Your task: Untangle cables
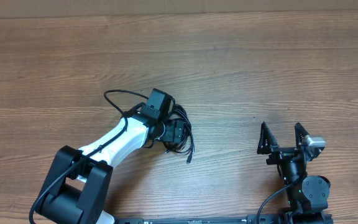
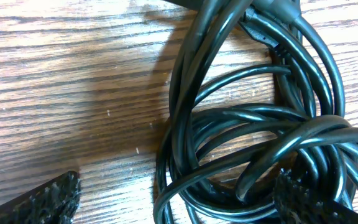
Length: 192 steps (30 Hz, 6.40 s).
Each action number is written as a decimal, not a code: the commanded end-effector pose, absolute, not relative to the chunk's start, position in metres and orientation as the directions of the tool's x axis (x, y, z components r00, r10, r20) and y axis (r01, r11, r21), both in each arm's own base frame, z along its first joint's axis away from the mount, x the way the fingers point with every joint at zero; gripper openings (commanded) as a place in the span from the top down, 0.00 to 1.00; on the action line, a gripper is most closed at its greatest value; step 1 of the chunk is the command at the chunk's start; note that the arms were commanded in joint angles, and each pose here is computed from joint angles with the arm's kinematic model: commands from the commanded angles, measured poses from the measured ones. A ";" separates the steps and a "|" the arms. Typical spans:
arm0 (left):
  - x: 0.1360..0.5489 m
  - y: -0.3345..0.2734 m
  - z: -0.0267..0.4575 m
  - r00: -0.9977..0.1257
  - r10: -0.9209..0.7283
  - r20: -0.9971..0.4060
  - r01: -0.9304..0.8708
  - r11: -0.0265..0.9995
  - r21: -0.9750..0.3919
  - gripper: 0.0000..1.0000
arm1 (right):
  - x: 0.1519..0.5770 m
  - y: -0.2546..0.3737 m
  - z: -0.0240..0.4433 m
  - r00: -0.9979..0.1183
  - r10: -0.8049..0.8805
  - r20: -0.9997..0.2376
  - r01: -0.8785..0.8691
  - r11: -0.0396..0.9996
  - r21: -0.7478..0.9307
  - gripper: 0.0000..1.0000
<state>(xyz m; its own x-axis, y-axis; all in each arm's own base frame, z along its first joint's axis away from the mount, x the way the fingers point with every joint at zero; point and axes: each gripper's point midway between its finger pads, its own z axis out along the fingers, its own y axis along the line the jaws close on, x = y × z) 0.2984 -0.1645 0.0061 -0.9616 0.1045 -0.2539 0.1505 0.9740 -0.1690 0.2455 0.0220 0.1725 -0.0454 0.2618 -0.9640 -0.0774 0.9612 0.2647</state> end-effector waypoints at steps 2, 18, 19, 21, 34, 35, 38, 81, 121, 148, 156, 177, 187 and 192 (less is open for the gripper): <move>0.283 -0.160 -0.013 -0.979 0.098 -0.177 0.125 0.981 -0.150 0.00 | 0.245 0.023 0.170 -0.045 0.265 -0.963 -0.083 0.960 0.268 0.00; 0.287 -0.146 -0.014 -0.975 0.103 -0.196 0.119 0.990 -0.072 0.00 | 0.245 0.023 0.170 -0.045 0.265 -0.963 -0.083 0.960 0.268 0.00; 0.287 -0.147 -0.014 -0.975 0.103 -0.196 0.119 0.990 -0.073 0.00 | 0.245 0.023 0.170 -0.045 0.265 -0.963 -0.083 0.960 0.268 0.00; 0.287 -0.146 -0.014 -0.975 0.103 -0.195 0.119 0.990 -0.073 0.00 | 0.245 0.023 0.170 -0.045 0.265 -0.963 -0.083 0.960 0.268 0.00; 0.283 -0.132 -0.015 -0.965 0.194 -0.178 0.194 0.981 0.015 0.12 | 0.245 0.023 0.170 -0.045 0.265 -0.963 -0.083 0.960 0.268 0.00; 0.283 -0.132 -0.015 -0.961 0.212 -0.178 0.213 0.977 0.019 0.18 | 0.245 0.023 0.170 -0.045 0.265 -0.963 -0.083 0.960 0.268 0.00; 0.284 -0.133 -0.015 -0.952 0.247 -0.181 0.247 0.969 0.024 0.39 | 0.245 0.023 0.170 -0.045 0.265 -0.963 -0.083 0.960 0.268 0.00; 0.372 -0.185 0.123 -0.464 0.819 -0.337 0.799 0.551 0.241 0.96 | 0.240 0.050 0.189 -0.061 0.434 -0.899 -0.250 0.865 0.434 0.00; 0.362 -0.295 0.185 -0.437 0.612 -0.659 0.828 0.561 -0.028 0.96 | 0.276 0.153 0.239 -0.764 0.540 -0.353 -0.232 0.281 0.931 0.20; 0.360 -0.312 0.187 -0.290 0.721 -0.630 0.844 0.503 0.187 0.96 | 0.288 0.161 0.216 -0.828 0.520 -0.210 -0.110 0.216 0.970 0.59; 0.352 -0.320 0.186 -0.251 0.755 -0.606 0.847 0.474 0.240 0.96 | 0.288 0.159 0.210 -0.829 0.530 -0.180 -0.071 0.219 0.973 0.61; 0.331 -0.322 0.176 -0.290 0.754 -0.590 0.884 0.447 0.137 0.96 | 0.299 0.146 0.188 -0.777 0.599 -0.193 -0.004 0.302 0.953 0.59; 0.320 -0.335 0.182 -0.271 0.730 -0.628 0.913 0.401 0.072 0.96 | 0.302 0.134 0.164 -0.742 0.653 -0.153 0.111 0.345 0.932 0.59; 0.321 -0.335 0.183 -0.269 0.727 -0.632 0.914 0.400 0.072 0.96 | 0.302 0.133 0.162 -0.738 0.657 -0.155 0.116 0.350 0.929 0.59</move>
<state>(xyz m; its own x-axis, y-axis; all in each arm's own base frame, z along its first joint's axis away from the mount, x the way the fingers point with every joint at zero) 0.3265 -0.3170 0.1625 -0.3006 0.7672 -0.5666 0.8931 0.4349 0.1151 0.2947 0.1371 0.1567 -0.7605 0.6377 -0.1223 0.1265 0.3303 0.9354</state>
